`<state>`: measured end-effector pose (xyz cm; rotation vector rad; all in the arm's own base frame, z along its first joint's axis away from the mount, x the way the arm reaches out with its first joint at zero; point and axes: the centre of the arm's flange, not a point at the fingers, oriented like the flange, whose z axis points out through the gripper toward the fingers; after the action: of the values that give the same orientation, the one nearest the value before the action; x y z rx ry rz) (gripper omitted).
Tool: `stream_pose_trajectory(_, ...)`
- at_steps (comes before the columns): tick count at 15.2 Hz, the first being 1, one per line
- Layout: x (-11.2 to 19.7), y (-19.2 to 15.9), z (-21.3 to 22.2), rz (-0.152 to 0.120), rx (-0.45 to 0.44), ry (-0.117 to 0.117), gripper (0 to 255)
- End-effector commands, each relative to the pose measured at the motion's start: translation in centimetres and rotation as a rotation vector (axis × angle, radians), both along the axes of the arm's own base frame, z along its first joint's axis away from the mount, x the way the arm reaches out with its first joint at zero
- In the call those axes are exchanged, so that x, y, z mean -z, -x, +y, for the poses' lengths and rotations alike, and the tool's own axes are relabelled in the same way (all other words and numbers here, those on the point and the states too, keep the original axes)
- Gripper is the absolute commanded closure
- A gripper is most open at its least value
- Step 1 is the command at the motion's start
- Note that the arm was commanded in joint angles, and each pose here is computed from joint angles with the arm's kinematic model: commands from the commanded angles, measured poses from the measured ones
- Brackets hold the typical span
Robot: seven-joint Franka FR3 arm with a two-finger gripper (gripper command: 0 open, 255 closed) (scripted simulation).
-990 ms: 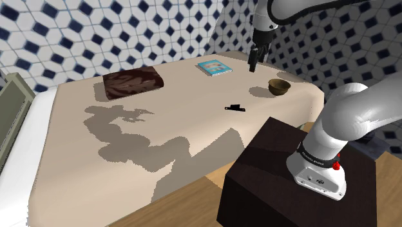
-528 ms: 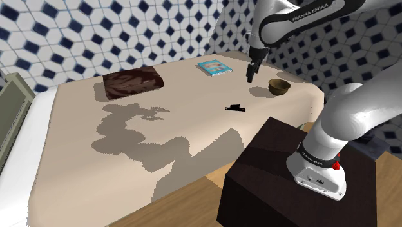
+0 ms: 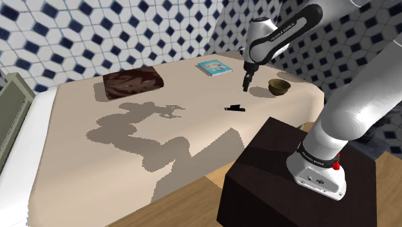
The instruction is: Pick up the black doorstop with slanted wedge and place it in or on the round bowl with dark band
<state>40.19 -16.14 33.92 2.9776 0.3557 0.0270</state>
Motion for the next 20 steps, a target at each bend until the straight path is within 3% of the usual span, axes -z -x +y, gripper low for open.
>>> stream_pose_trajectory(1,2.2,-0.8,-1.4,0.002,-0.028,0.002,0)
stream_pose_trajectory(20,23.0,-10.3,-11.7,0.032,-0.272,0.007,0)
